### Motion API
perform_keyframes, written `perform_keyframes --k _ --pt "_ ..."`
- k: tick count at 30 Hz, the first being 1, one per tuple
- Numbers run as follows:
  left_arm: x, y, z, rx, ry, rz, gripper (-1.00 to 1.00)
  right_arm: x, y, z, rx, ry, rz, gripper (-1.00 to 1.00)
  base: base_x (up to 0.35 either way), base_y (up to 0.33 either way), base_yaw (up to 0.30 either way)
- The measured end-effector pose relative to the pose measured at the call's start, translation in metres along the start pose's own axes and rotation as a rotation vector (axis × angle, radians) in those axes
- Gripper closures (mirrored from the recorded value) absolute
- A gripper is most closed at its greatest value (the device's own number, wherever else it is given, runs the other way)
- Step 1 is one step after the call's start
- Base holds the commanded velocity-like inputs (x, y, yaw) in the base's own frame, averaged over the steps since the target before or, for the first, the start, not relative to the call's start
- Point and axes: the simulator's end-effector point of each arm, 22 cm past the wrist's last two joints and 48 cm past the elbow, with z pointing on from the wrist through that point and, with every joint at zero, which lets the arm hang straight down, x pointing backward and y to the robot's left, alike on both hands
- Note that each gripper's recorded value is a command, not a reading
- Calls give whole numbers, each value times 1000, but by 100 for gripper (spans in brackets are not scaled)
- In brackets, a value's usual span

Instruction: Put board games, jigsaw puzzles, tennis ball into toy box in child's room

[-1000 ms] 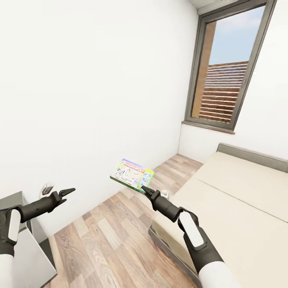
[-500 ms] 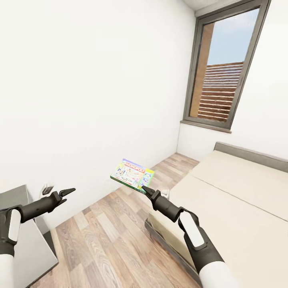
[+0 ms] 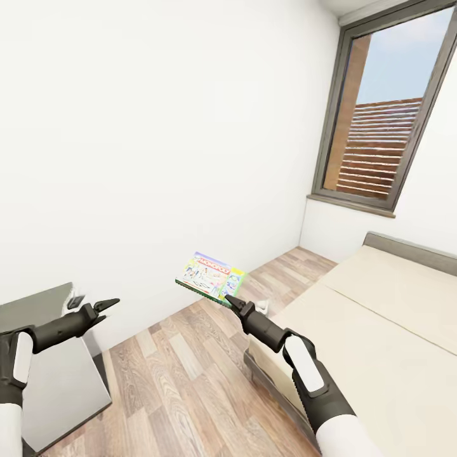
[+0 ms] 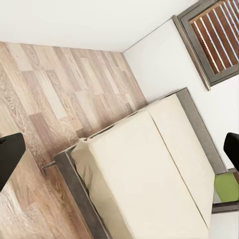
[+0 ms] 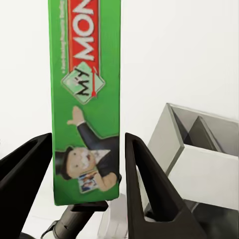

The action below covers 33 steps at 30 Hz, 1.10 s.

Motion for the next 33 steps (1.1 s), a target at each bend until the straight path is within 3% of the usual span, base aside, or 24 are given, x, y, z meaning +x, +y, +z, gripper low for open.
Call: perform_keyframes --k 21,33 --pt "-3 -6 -3 7 -7 9 -100 -2 8 -1 -7 -3 -14 100 0 0 252" --pt "-3 -7 -3 7 -7 10 -100 -7 9 -1 -10 -28 -26 100 0 0 38"
